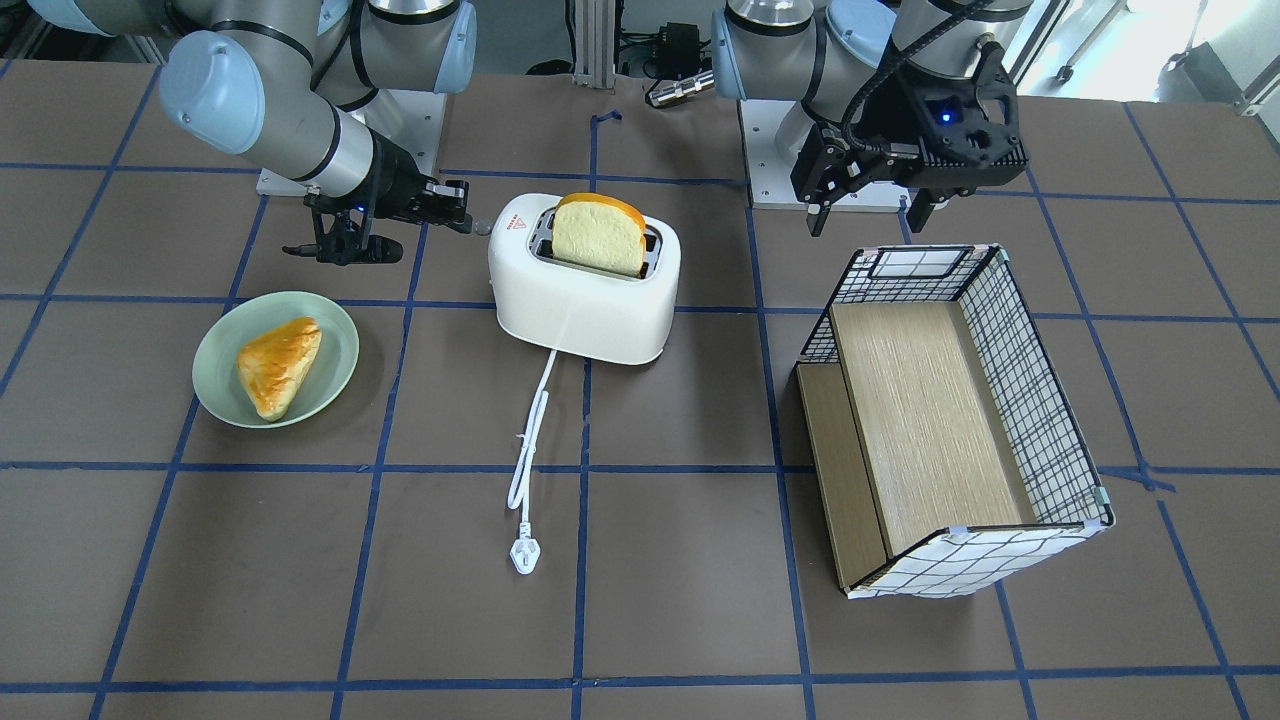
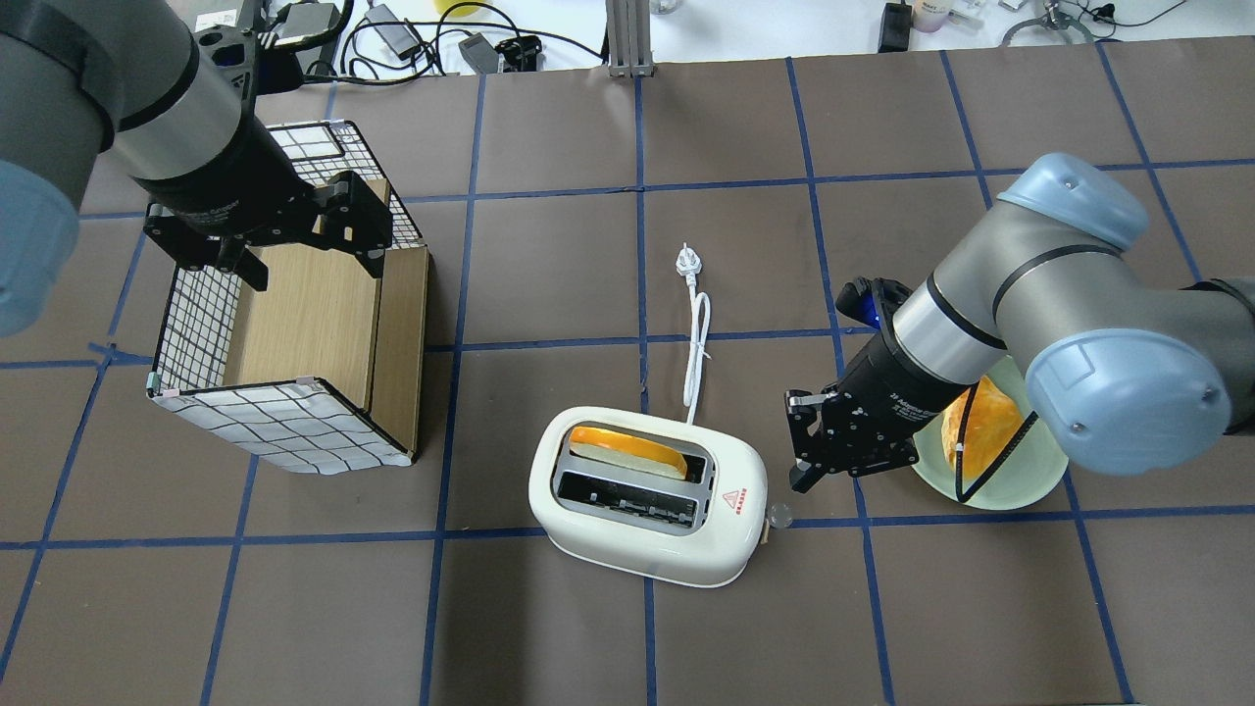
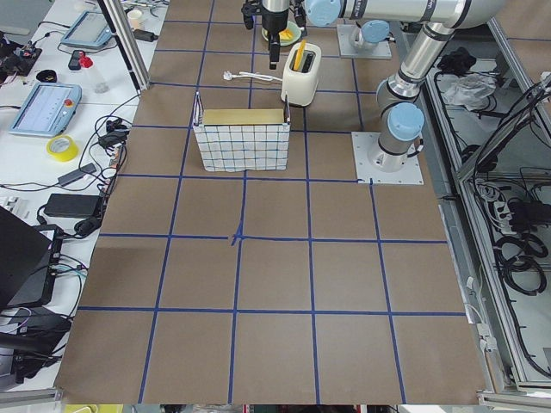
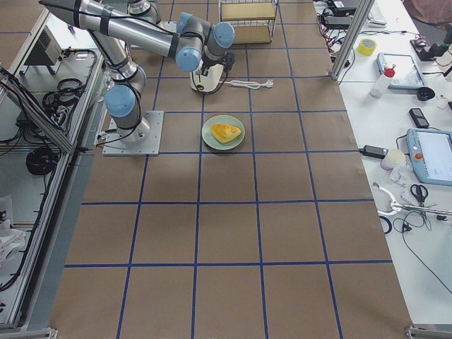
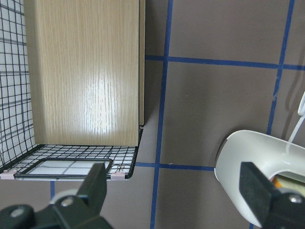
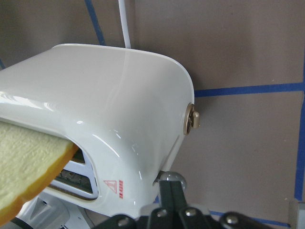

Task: Press toaster with right arm
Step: 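Press the toaster lever down with the right gripper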

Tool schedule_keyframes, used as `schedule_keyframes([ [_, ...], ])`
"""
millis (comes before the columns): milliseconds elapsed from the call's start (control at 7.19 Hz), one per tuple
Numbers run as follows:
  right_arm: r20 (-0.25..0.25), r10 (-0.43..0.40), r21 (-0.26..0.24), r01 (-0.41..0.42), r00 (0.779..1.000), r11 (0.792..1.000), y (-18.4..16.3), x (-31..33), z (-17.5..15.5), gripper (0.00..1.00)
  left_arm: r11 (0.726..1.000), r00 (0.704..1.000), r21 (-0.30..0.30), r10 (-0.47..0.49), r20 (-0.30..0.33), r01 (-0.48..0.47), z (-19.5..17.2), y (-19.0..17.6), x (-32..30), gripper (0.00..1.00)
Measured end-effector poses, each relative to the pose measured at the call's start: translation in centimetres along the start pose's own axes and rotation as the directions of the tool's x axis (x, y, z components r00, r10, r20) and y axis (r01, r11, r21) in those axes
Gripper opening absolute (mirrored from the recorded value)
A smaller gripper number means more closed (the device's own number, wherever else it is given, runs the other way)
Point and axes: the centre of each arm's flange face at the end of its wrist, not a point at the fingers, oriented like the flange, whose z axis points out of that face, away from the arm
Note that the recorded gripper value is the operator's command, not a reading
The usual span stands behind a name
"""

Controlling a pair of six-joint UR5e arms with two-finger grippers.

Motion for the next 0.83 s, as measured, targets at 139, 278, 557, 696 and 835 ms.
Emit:
schedule_keyframes([
  [139, 0.001, 0.005, -0.015, -0.005, 1.0, 1.0, 0.1, 0.1, 0.2, 0.0, 1.0, 1.0, 0.0, 0.0, 0.0, 0.0, 0.0, 0.0, 0.0, 1.0],
  [278, 0.001, 0.008, -0.032, -0.008, 1.0, 0.999, 0.2, 0.2, 0.4, 0.0, 1.0, 1.0, 0.0, 0.0, 0.0, 0.0, 0.0, 0.0, 0.0, 1.0],
  [557, -0.001, 0.022, -0.079, -0.022, 1.0, 0.997, 0.8, 0.3, 0.9, 0.0, 1.0, 1.0, 0.0, 0.0, 0.0, 0.0, 0.0, 0.0, 0.0, 1.0],
  [696, -0.002, 0.028, -0.097, -0.028, 1.0, 0.995, 1.1, 0.5, 1.3, 0.0, 1.0, 1.0, 0.0, 0.0, 0.0, 0.0, 0.0, 0.0, 0.0, 1.0],
  [835, -0.003, 0.035, -0.116, -0.035, 0.999, 0.993, 1.3, 0.7, 2.0, 0.0, 1.0, 1.0, 0.0, 0.0, 0.0, 0.0, 0.0, 0.0, 0.0, 1.0],
])
